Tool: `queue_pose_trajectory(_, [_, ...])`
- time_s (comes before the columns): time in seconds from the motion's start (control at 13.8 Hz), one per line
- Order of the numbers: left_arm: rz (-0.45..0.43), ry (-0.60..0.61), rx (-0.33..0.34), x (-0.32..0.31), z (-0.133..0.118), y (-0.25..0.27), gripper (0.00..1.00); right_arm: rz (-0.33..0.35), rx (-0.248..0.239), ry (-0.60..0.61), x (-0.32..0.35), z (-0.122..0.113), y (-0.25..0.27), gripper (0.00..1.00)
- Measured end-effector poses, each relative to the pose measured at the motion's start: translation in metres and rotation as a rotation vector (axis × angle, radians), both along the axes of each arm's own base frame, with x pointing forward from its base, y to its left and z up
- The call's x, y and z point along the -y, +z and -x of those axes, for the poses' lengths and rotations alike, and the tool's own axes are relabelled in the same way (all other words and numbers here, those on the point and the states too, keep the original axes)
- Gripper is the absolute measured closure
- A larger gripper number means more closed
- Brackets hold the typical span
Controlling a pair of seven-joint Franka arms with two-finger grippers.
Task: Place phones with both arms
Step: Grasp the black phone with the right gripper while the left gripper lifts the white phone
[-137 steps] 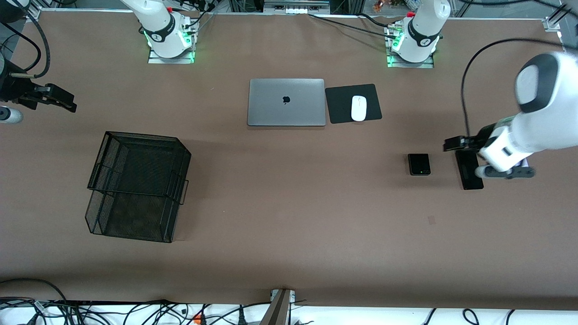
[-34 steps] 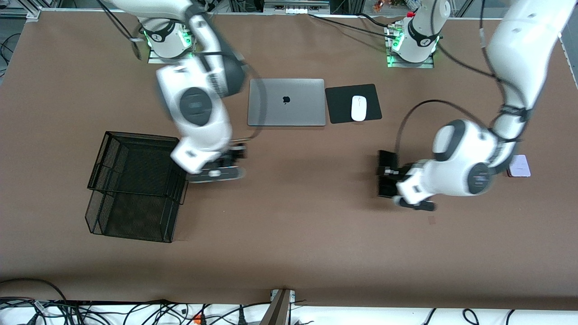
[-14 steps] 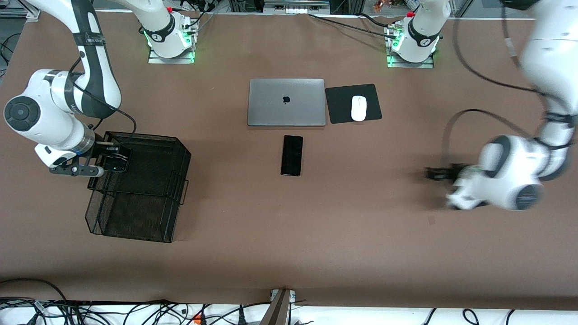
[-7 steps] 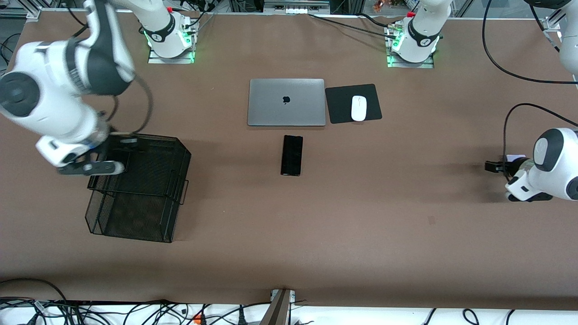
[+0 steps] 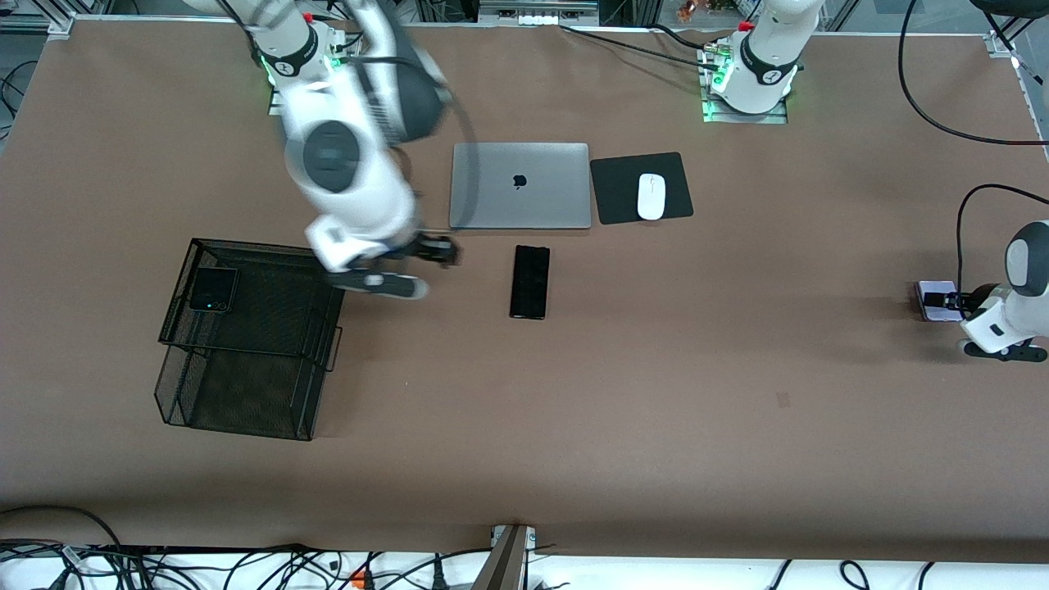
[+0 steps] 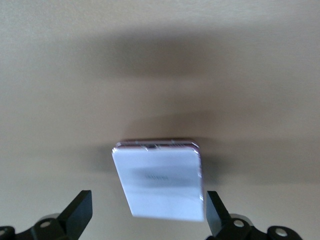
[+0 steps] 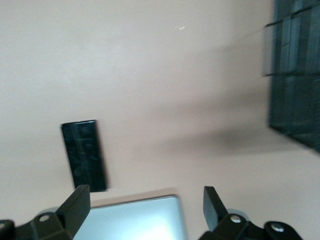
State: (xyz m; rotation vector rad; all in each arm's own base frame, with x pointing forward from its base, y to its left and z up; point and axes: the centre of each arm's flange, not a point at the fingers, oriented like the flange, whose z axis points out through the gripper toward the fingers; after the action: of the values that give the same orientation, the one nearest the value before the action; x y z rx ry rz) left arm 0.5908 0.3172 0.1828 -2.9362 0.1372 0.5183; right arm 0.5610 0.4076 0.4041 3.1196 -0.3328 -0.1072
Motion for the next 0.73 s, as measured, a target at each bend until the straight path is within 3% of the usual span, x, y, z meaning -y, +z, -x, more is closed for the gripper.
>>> queue_pose_trajectory(0.22, [0.054,0.008,0.019,-0.011,0.007,-0.017,0.00,0.022,0.069,0.007,-0.087,0.030,-0.054,0.00])
queue_pose_trajectory(0.44, [0.093,0.040,0.025,-0.012,0.010,-0.022,0.00,0.018,0.084,0.055,-0.125,0.052,-0.120,0.00])
queue_pose_trajectory(0.73, [0.127,0.068,0.029,-0.008,0.011,-0.025,0.00,0.019,0.106,0.088,-0.139,0.060,-0.182,0.00])
